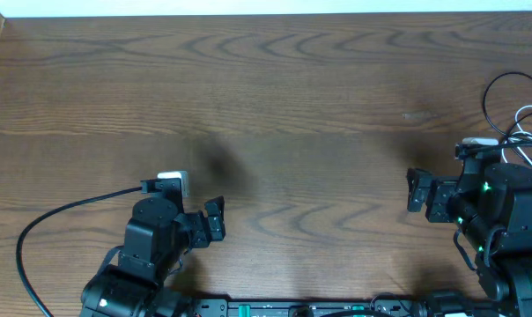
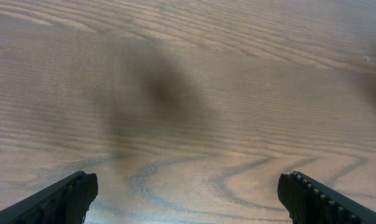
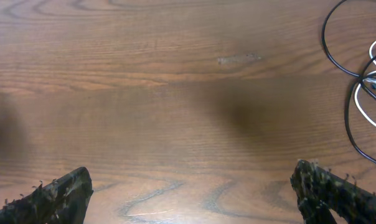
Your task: Untangle cables
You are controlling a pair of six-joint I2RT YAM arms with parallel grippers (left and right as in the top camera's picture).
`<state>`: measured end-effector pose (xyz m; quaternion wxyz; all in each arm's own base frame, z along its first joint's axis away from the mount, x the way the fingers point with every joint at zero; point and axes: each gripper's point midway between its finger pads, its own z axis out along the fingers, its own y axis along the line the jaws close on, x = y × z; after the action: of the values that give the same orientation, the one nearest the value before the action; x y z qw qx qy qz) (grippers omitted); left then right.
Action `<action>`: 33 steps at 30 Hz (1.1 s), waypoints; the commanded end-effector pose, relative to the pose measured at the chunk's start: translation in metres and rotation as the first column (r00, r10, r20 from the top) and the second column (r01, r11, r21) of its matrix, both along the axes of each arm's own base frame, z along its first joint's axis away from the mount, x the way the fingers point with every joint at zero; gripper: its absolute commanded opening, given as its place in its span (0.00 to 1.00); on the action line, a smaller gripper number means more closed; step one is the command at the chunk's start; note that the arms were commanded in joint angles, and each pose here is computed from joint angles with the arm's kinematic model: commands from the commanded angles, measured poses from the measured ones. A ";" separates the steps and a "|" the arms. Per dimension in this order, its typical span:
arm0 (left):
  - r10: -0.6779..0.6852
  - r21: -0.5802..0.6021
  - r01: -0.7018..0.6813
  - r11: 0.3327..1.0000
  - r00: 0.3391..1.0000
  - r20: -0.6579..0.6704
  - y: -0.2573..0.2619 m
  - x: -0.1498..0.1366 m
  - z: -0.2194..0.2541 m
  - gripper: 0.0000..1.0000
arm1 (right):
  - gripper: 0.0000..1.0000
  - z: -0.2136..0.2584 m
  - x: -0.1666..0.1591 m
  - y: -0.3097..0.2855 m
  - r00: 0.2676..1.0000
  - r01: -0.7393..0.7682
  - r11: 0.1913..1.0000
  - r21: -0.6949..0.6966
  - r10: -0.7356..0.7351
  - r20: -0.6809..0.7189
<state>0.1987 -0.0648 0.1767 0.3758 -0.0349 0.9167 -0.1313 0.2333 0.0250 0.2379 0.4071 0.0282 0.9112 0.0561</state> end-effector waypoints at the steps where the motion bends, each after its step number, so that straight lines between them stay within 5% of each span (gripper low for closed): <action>1: 0.004 0.019 -0.004 1.000 1.000 -0.008 0.003 0.000 -0.005 0.98 | 0.99 -0.003 0.000 -0.001 1.000 0.013 1.000 -0.004 -0.013 -0.006; 16: 0.004 0.019 -0.003 1.000 1.000 -0.009 0.003 0.000 -0.005 0.98 | 0.99 -0.007 -0.010 -0.013 0.999 0.034 0.997 -0.073 -0.036 -0.024; 26: 0.004 0.019 -0.004 1.000 1.000 -0.009 0.003 0.000 -0.005 0.98 | 0.99 0.034 -0.017 -0.016 0.976 0.058 0.998 -0.040 -0.048 0.213; 33: 0.004 0.019 -0.004 1.000 1.000 -0.009 0.003 0.000 -0.005 0.98 | 0.99 0.057 -0.023 -0.017 0.894 0.049 0.997 -0.056 -0.019 0.448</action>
<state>0.1989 -0.0649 0.1761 0.3745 -0.0349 0.9173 -0.1308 0.2135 0.0093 0.2979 0.5875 0.0329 0.8077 0.0379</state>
